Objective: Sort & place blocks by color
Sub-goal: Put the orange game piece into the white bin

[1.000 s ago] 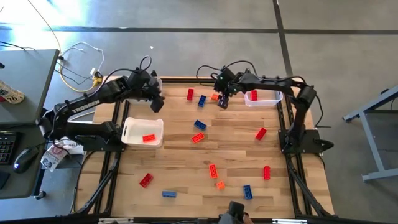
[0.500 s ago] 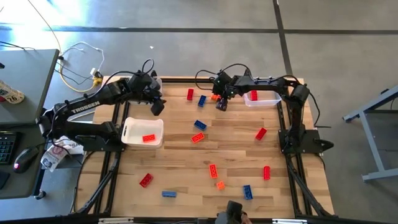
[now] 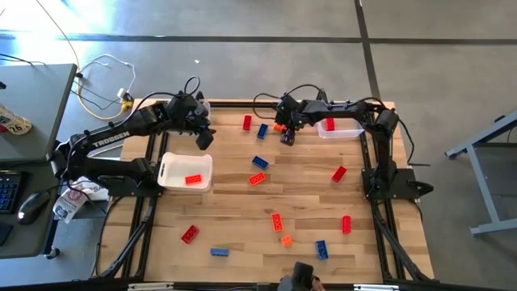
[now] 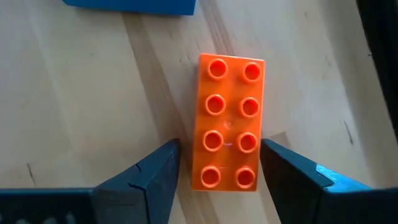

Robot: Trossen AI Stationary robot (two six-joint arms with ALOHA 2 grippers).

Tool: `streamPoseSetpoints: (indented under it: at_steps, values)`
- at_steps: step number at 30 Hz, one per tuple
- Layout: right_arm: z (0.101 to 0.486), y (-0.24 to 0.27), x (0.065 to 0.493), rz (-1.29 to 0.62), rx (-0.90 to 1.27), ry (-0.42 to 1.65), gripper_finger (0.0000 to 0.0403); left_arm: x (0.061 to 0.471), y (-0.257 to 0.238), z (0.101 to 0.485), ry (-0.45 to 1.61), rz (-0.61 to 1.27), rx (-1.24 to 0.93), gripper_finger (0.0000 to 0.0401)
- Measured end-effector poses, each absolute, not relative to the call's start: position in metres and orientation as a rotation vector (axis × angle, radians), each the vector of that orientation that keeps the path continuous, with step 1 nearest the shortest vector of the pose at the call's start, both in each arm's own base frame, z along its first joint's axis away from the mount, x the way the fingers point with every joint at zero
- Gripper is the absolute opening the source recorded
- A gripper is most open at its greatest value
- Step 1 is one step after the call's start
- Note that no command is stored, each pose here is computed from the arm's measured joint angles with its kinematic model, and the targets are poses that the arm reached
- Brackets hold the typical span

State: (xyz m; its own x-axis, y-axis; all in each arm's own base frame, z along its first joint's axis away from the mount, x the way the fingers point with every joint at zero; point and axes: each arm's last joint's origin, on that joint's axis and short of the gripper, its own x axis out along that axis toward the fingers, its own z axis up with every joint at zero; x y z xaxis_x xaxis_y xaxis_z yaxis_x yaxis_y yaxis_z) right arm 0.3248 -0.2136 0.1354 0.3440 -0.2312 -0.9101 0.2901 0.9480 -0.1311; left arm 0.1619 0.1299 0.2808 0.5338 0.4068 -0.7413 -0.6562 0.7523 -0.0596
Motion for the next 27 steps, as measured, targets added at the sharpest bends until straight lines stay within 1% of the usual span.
streamPoseSetpoints:
  at_steps: [3,5,8,9,15,23,27]
  values:
    - [0.135,-0.212,0.326,-0.346,0.068,1.169,0.0191,0.162,0.130,0.281,0.779,0.649,-0.353,0.0209]
    - [0.135,-0.211,0.326,-0.346,0.084,1.169,0.0166,0.162,0.130,0.281,0.777,0.651,-0.357,0.0209]
    - [0.135,-0.210,0.326,-0.360,0.123,1.166,0.0117,0.162,0.130,0.281,0.776,0.652,-0.360,0.0208]
    - [0.135,-0.210,0.326,-0.365,0.131,1.164,0.0109,0.162,0.130,0.281,0.776,0.652,-0.360,0.0207]
    - [0.141,-0.199,0.326,-0.355,0.137,1.192,0.0109,0.162,0.130,0.281,0.753,0.680,-0.421,0.0209]
    - [0.174,-0.162,0.335,-0.400,0.066,1.164,0.0109,0.163,0.131,0.281,0.722,0.711,-0.491,0.0209]
    - [0.189,-0.139,0.342,-0.381,0.021,1.121,0.0109,0.165,0.132,0.282,0.680,0.732,-0.545,0.0211]
